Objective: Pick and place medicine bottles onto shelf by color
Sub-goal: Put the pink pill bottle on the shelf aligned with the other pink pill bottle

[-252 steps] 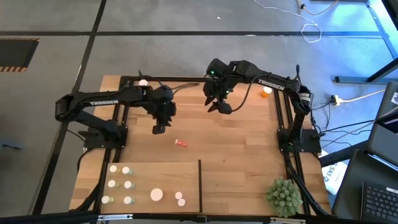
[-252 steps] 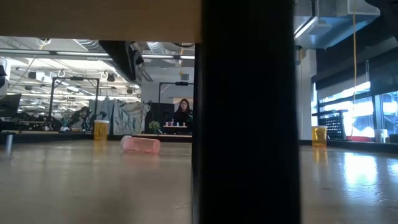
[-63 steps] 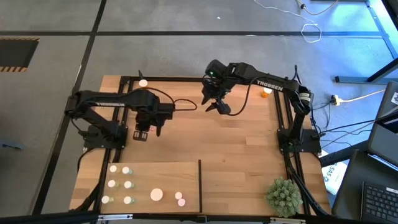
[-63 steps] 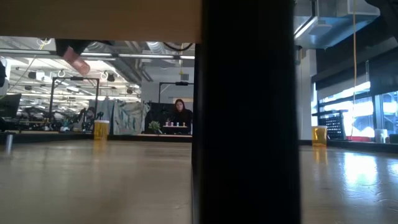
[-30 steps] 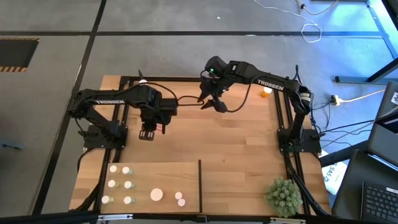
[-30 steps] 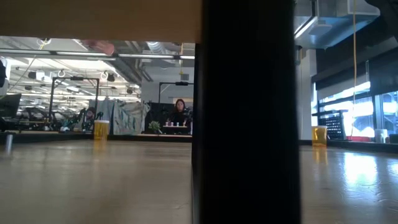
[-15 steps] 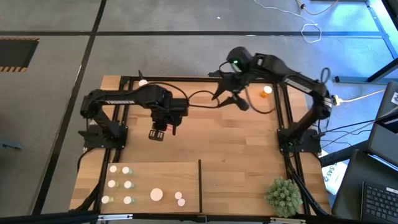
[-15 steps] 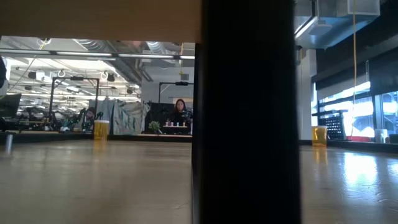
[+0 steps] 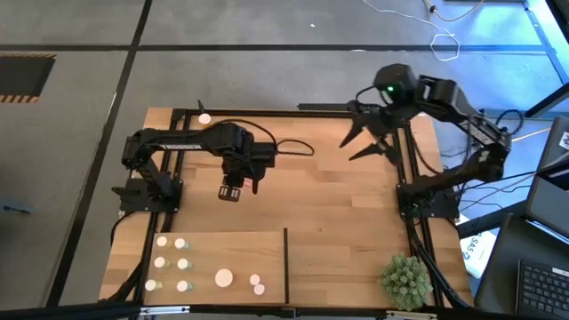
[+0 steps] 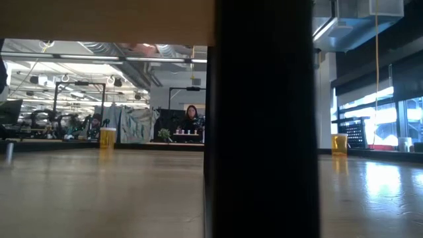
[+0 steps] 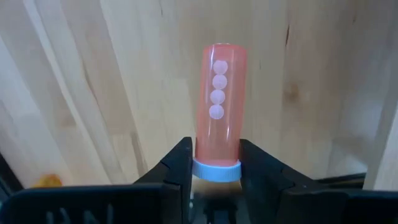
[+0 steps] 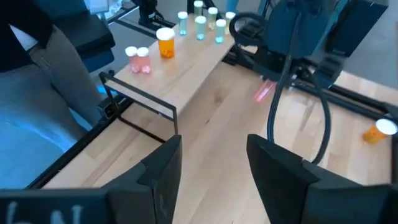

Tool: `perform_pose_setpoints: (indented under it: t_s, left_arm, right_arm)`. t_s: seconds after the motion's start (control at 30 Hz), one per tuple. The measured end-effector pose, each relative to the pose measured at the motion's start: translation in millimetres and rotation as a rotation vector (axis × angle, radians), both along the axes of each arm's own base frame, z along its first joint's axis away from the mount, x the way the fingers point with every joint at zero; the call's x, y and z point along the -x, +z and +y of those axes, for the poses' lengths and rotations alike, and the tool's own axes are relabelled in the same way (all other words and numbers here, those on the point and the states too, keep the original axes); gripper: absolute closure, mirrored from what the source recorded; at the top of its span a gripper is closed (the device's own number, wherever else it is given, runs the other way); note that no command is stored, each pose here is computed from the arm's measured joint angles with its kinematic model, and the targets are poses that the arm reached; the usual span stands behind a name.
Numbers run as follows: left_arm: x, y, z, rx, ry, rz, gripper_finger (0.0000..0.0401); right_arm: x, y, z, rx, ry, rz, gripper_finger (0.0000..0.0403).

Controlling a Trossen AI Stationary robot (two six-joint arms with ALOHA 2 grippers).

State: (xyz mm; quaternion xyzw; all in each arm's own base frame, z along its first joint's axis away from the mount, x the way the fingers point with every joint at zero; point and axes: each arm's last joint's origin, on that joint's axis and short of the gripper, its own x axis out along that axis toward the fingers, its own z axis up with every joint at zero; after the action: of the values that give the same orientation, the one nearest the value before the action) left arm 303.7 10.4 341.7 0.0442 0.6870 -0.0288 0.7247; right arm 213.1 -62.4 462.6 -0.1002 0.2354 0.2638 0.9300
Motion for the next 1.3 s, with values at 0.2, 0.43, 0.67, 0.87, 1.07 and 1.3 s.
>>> perform_pose_setpoints:
  t_s: [0.2,0.43,0.67,0.87,1.07,1.3]
  left_arm:
    - [0,0,-2,0.016,0.005,-0.001,0.0311]
    - [0,0,-11,0.043,0.038,0.000,0.0311]
    - [0,0,-12,0.041,0.084,0.000,0.0311]
    - [0,0,-11,0.012,0.067,-0.001,0.0311]
    - [0,0,-10,-0.029,0.069,-0.003,0.0311]
    - [0,0,-4,-0.062,0.141,-0.007,0.0311]
  right_arm:
    - [19,11,8,0.021,-0.001,-0.051,0.0218]
    - [17,7,9,-0.058,0.078,-0.051,0.0218]
    - [8,-8,6,-0.105,0.101,-0.005,0.0218]
    - [0,-26,9,-0.141,0.126,0.053,0.0218]
    - [-27,-46,12,-0.131,-0.041,0.135,0.0218]
    - [-58,-77,21,0.043,-0.282,0.184,0.0218]
